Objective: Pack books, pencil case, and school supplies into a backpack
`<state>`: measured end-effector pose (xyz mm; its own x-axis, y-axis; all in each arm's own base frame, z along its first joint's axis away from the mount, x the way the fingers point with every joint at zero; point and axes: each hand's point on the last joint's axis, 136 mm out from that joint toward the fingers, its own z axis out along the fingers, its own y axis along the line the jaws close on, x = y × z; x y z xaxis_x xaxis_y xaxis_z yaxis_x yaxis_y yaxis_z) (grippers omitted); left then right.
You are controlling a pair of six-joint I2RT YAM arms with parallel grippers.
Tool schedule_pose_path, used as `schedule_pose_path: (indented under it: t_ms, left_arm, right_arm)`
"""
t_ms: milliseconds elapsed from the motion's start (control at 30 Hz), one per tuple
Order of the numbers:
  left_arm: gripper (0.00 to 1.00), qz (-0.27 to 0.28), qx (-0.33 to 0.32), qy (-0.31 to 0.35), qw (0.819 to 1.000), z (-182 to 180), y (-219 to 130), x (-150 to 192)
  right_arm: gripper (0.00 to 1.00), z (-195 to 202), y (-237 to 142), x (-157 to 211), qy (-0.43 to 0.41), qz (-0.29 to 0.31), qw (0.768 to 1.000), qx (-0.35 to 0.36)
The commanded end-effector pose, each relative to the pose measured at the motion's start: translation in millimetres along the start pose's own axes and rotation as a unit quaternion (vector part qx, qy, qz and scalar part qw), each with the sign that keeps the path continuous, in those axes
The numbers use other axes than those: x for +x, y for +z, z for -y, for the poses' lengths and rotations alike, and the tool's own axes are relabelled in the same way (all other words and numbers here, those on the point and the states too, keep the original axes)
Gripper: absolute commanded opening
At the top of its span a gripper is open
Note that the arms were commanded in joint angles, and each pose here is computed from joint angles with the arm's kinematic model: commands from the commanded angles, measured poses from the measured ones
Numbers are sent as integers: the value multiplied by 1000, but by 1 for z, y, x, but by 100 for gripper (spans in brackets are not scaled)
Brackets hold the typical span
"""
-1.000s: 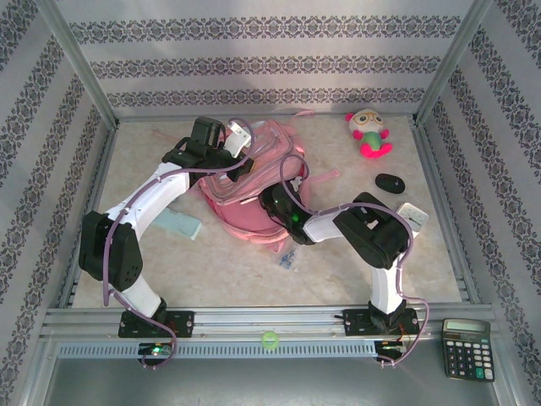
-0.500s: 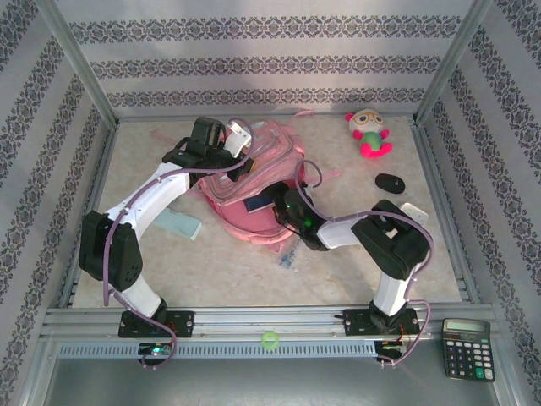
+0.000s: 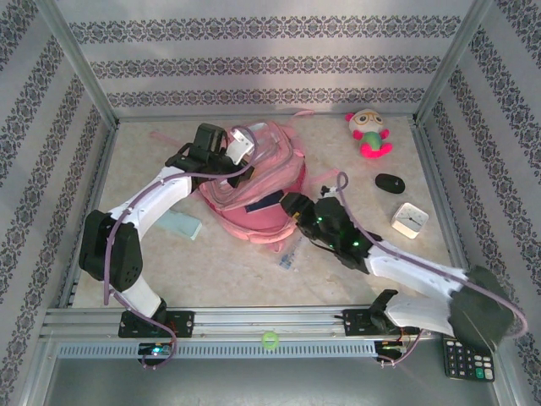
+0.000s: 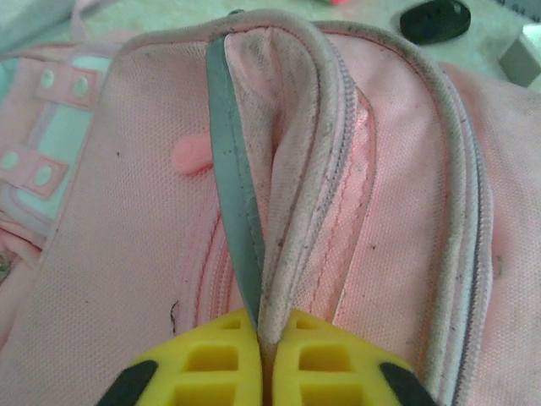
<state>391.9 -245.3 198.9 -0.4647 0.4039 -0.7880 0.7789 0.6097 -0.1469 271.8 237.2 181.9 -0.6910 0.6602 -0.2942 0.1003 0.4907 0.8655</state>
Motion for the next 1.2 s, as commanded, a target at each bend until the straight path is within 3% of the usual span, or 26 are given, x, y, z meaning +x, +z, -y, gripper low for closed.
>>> schedule_pose_path:
  t_ms: [0,67,200,300,500,567,667,833,900,967,1133,1167]
  left_arm:
    - [32,21,4,31,999,7,-2,-9]
    - [53,18,0,25,1000,9,-6,-8]
    - [69,33,-40,20,998,3,-25,-14]
    - [71,38,-68,-3,997,-6,-42,-14]
    - [73,24,-141,-66,988,-32,-81,9]
    - [73,24,-160,-89,983,-40,-92,19]
    - [73,27,-172,-136,975,-52,-105,38]
    - [73,38,-174,-172,969,-56,-114,56]
    - [73,41,-172,-179,968,-58,-115,61]
    - [73,40,-169,-185,967,-59,-113,65]
    - [72,40,-153,-203,966,-60,-109,72]
    - [72,42,-150,-206,966,-60,-109,73]
  right_arm:
    - [70,18,-29,-9,-148,-7,986,72]
    - [70,-1,-41,-16,-229,-12,972,58]
    - [74,-27,-46,-11,-385,-58,920,44]
    - [74,-34,-33,3,-494,-112,861,43]
    - [77,-23,22,50,-701,-217,678,42]
    - [77,-18,43,64,-735,-236,635,30]
    - [78,-8,75,78,-759,-263,594,25]
    - [75,24,112,100,-786,-299,541,31]
    - [69,38,125,96,-790,-292,536,57]
    - [55,47,133,89,-794,-281,533,80]
    - [4,27,120,60,-796,-235,551,87]
    - [1,14,111,56,-796,-226,558,69]
